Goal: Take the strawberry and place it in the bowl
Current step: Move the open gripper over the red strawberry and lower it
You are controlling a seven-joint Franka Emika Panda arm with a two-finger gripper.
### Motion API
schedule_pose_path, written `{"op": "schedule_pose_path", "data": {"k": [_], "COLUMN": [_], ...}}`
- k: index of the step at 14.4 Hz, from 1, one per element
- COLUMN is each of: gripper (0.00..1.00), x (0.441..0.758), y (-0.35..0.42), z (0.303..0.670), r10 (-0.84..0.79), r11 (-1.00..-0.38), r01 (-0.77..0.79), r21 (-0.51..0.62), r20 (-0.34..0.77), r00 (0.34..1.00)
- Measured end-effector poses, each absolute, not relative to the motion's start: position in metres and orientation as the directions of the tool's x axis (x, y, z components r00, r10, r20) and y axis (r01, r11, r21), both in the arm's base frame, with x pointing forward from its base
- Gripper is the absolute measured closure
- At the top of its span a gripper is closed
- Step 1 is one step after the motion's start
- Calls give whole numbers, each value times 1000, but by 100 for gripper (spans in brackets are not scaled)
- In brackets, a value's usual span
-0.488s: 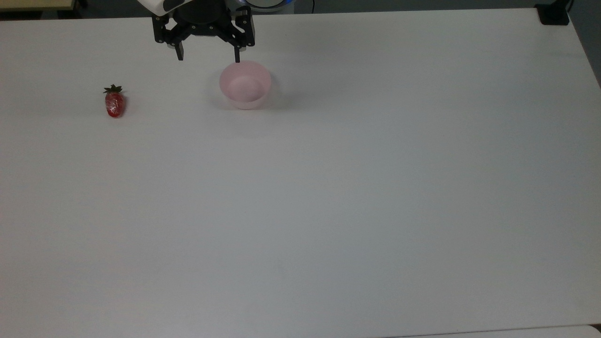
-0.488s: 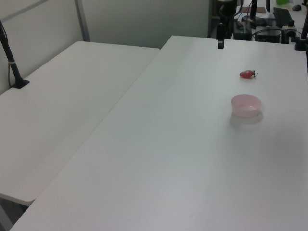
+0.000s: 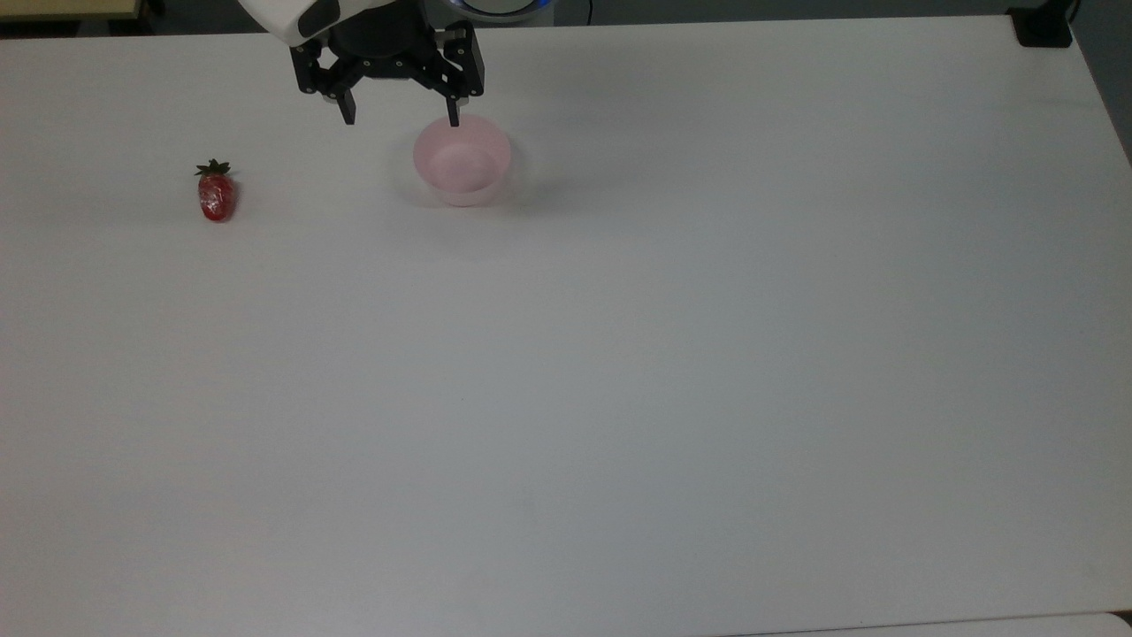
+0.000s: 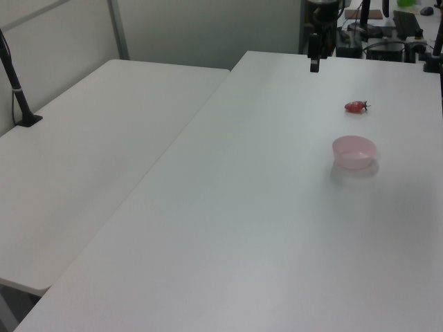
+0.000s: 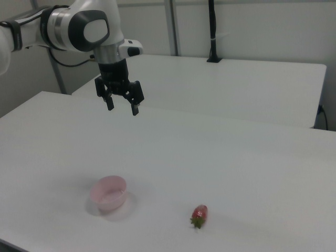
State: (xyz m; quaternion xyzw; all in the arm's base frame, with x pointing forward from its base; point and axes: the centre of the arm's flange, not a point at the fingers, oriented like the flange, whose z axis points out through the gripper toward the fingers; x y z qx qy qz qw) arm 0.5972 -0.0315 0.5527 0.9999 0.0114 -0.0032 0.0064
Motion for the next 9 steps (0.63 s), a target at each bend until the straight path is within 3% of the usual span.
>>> {"op": "schedule_pose_path", "data": {"k": [9], "gripper": [0], "x": [598], "y": [-51], "z": [554], "r10": [82], "r11": [-997], "r01": [82], "r21": [13], "r20": [-3], "r00": [997]}}
